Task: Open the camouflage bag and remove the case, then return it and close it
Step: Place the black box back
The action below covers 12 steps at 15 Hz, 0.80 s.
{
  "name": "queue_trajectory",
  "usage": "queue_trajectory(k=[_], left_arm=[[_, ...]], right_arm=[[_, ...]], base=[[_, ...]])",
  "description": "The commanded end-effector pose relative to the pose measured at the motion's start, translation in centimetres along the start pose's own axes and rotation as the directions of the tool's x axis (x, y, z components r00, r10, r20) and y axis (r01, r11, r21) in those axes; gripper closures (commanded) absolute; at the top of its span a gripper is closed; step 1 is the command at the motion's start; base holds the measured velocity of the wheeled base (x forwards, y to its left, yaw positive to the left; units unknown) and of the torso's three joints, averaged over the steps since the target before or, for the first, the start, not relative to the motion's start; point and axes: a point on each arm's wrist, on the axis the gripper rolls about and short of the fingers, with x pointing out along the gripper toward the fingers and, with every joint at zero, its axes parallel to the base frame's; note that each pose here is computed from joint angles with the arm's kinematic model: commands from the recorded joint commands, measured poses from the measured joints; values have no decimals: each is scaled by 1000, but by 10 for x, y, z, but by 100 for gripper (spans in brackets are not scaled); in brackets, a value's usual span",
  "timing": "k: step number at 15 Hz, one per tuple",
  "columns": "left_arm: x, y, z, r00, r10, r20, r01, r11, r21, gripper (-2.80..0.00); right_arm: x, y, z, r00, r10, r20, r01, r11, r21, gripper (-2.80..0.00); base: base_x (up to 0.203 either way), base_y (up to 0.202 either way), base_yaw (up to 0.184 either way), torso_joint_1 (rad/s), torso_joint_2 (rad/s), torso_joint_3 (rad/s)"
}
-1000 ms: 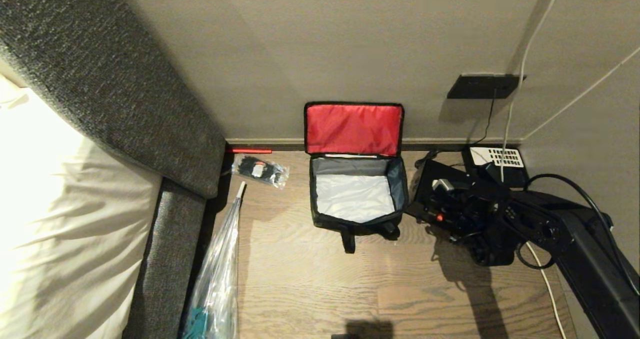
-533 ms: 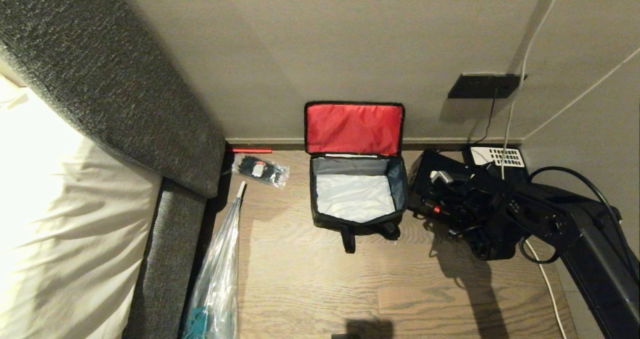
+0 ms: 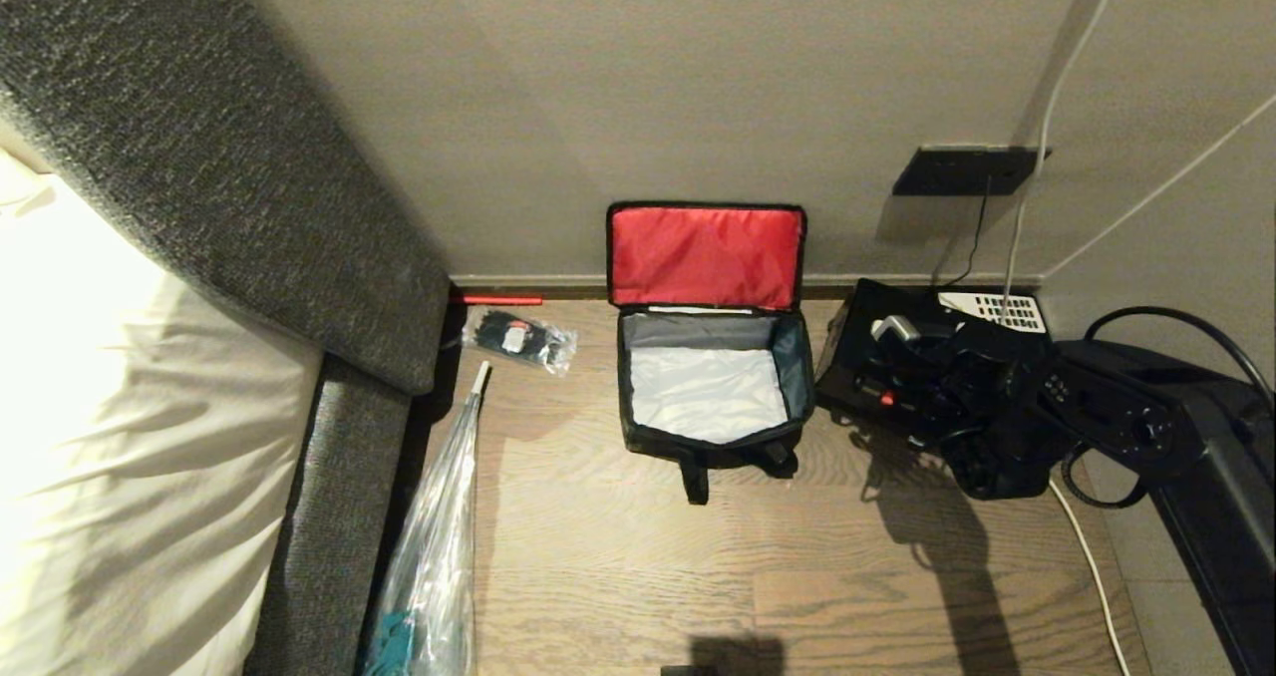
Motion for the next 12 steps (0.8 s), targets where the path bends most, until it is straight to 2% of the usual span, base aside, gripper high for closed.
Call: queue_trajectory(k=[1, 6, 9, 12], left_arm=[[0, 0, 0, 1000, 0, 0, 0, 1000, 0, 0], [0, 0, 0, 1000, 0, 0, 0, 1000, 0, 0], [0, 0, 0, 1000, 0, 0, 0, 1000, 0, 0], [0, 0, 0, 1000, 0, 0, 0, 1000, 0, 0]], right_arm=[[0, -38, 11, 998, -61, 15, 61, 998, 19, 0], [-8, -84, 19, 994, -108, 33, 108, 994, 9, 0], [-15, -114, 26, 990, -110, 85, 111, 994, 1, 0], [-32, -127, 40, 988, -84, 132, 85, 996, 0, 0]], base=[[0, 0, 0, 0, 0, 0], [0, 0, 0, 0, 0, 0], [0, 0, 0, 0, 0, 0], [0, 0, 0, 0, 0, 0]])
